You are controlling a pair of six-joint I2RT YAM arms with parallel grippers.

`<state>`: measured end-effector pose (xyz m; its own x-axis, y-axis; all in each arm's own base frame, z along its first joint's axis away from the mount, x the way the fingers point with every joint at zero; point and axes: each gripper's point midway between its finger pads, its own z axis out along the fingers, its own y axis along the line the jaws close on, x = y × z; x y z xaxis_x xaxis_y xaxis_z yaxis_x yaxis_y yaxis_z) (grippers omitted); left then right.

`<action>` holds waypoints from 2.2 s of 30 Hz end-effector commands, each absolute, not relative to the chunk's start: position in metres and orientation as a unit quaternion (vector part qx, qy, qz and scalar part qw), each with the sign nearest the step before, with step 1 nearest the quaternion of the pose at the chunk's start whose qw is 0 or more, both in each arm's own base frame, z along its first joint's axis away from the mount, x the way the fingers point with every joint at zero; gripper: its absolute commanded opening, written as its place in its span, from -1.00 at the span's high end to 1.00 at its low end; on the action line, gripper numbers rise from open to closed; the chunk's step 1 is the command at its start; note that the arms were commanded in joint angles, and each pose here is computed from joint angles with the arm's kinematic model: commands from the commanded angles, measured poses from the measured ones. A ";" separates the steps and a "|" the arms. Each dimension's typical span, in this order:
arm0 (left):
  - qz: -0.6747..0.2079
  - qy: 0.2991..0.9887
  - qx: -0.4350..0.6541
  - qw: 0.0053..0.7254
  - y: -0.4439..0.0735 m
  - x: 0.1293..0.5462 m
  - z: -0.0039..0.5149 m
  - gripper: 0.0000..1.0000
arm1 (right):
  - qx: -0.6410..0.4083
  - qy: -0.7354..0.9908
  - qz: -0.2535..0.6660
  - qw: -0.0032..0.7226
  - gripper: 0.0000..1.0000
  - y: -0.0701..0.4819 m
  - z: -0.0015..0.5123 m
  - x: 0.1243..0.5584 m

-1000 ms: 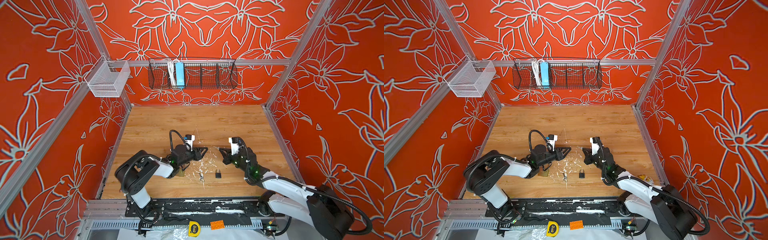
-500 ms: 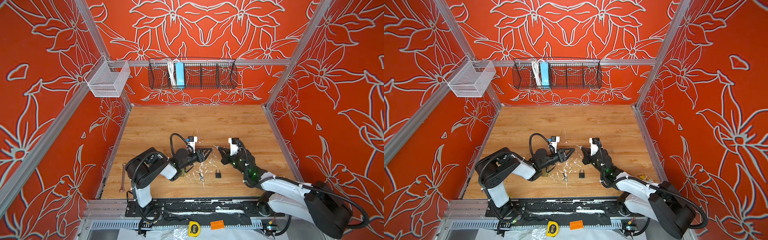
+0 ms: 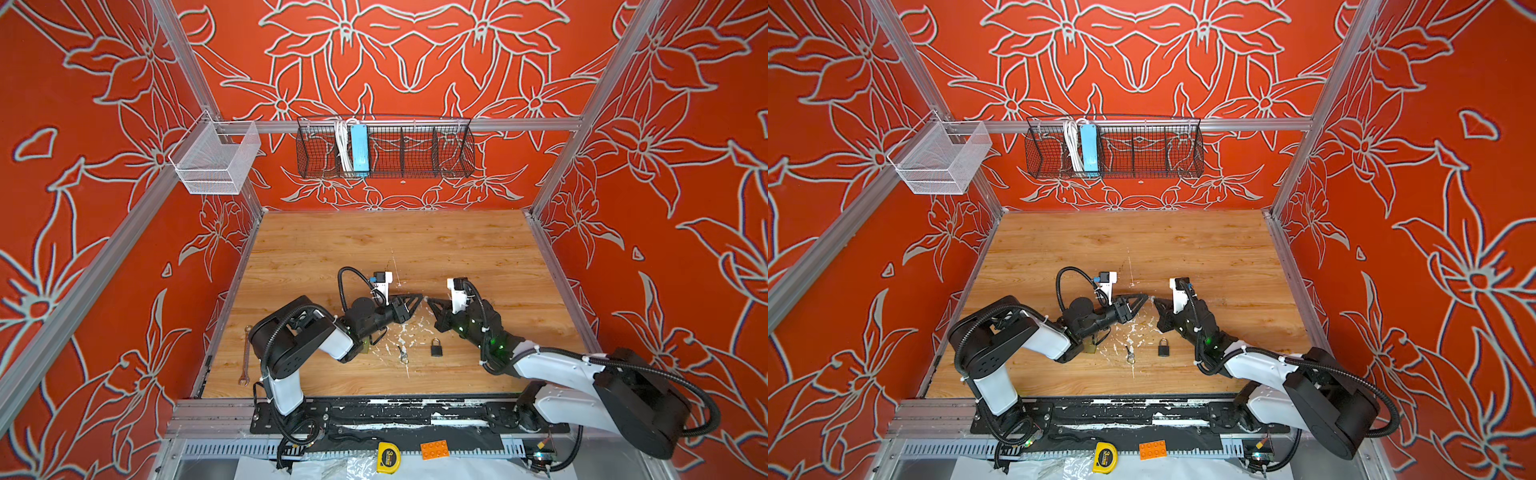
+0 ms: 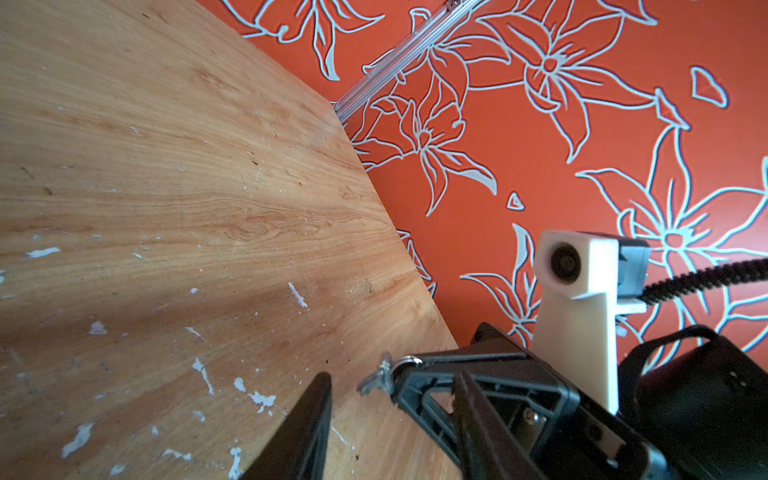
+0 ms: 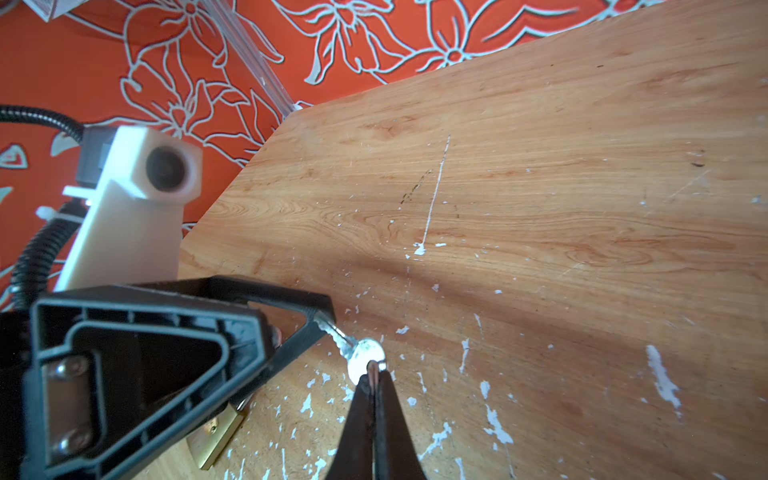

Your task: Unlock with the key

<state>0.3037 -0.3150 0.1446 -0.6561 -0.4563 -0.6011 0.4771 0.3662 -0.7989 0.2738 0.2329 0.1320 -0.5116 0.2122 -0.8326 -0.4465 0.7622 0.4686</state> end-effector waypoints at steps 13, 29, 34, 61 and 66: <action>-0.590 0.690 0.016 0.419 -0.320 0.300 0.166 0.27 | -0.083 0.785 0.357 0.500 1.00 0.249 0.151 0.275; -0.590 0.688 0.016 0.422 -0.318 0.299 0.169 0.74 | -0.081 0.787 0.345 0.505 1.00 0.246 0.150 0.276; -0.581 0.690 0.010 0.431 -0.313 0.301 0.168 0.91 | -0.082 0.786 0.345 0.506 1.00 0.246 0.151 0.276; -0.360 0.781 0.318 0.400 -0.269 0.302 0.143 1.00 | -0.242 0.710 0.295 0.592 -0.43 0.229 0.209 0.240; -0.393 0.736 0.368 0.411 -0.276 0.281 0.153 1.00 | -0.277 0.698 0.322 0.577 -0.40 0.243 0.206 0.231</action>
<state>0.3051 -0.2717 0.1535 -0.4579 0.1477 -0.8766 0.7850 0.5300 -0.3207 0.2411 0.2257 0.1854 -0.2410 -0.0092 -0.9705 -0.6657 0.7292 0.1584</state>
